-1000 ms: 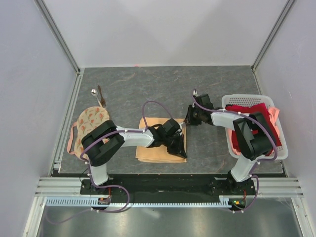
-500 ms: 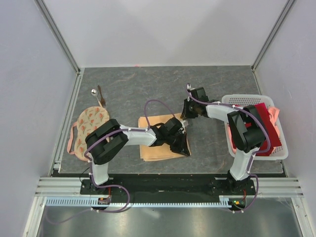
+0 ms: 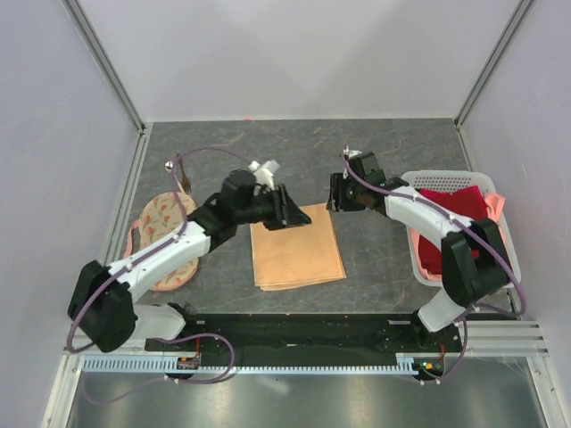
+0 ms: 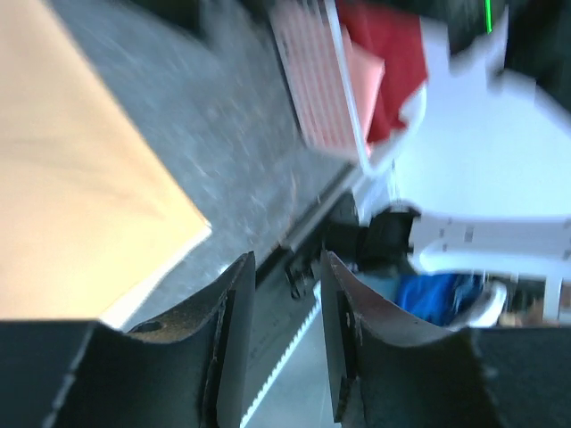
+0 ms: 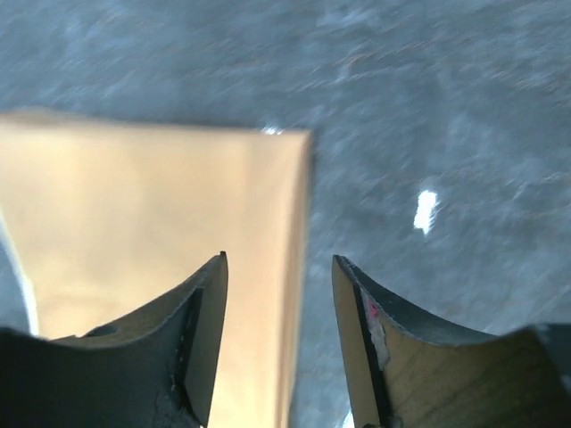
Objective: Fold the napkin into a case and place the utensils inside
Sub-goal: Smooth out the lower triangle-folded napkin at the center of the board, then pick up the lower triangle-folded napkin from the center of the board.
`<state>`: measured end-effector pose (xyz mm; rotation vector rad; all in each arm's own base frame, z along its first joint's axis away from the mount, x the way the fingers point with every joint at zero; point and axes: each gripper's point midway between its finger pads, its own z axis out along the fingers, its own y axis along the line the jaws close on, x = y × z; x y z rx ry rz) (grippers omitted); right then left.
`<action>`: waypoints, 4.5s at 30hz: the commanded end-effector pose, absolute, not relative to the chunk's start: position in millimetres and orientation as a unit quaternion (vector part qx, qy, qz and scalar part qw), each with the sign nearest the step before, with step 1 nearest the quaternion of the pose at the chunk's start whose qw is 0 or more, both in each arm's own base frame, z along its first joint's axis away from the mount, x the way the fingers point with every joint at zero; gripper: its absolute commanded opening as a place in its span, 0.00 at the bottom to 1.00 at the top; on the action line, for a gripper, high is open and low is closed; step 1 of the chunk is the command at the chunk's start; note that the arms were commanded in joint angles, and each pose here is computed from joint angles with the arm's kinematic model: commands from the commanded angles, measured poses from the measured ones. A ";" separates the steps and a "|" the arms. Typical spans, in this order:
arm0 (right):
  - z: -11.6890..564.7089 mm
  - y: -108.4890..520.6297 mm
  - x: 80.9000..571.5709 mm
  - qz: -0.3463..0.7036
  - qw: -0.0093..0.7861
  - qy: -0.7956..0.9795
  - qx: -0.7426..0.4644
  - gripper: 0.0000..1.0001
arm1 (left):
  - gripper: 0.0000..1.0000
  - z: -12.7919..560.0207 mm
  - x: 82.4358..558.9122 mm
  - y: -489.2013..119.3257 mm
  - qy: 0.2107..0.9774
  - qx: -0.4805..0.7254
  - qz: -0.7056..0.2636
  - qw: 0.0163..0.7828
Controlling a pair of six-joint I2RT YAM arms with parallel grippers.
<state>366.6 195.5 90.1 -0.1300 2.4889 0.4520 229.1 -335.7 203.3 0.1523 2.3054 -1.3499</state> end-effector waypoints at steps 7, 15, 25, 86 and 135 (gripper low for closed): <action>73.4 224.1 249.0 0.228 0.239 0.940 -0.081 0.29 | 0.34 158.5 294.2 -248.4 0.870 -0.048 -0.437 0.222; 56.4 204.5 222.1 0.221 0.232 0.944 -0.077 0.13 | 0.22 102.6 346.8 -234.9 0.888 -0.123 -0.390 0.209; 69.2 214.9 211.9 0.269 0.236 0.930 -0.077 0.12 | 0.18 68.3 357.7 -214.1 0.904 -0.157 -0.342 0.202; 89.7 182.6 220.9 0.071 0.288 0.954 -0.051 0.64 | 0.27 188.5 303.1 -154.6 0.882 -0.097 -0.303 0.347; -12.8 368.0 122.6 0.074 0.188 0.944 -0.261 0.33 | 0.45 161.6 277.6 -116.7 0.854 -0.155 -0.404 0.290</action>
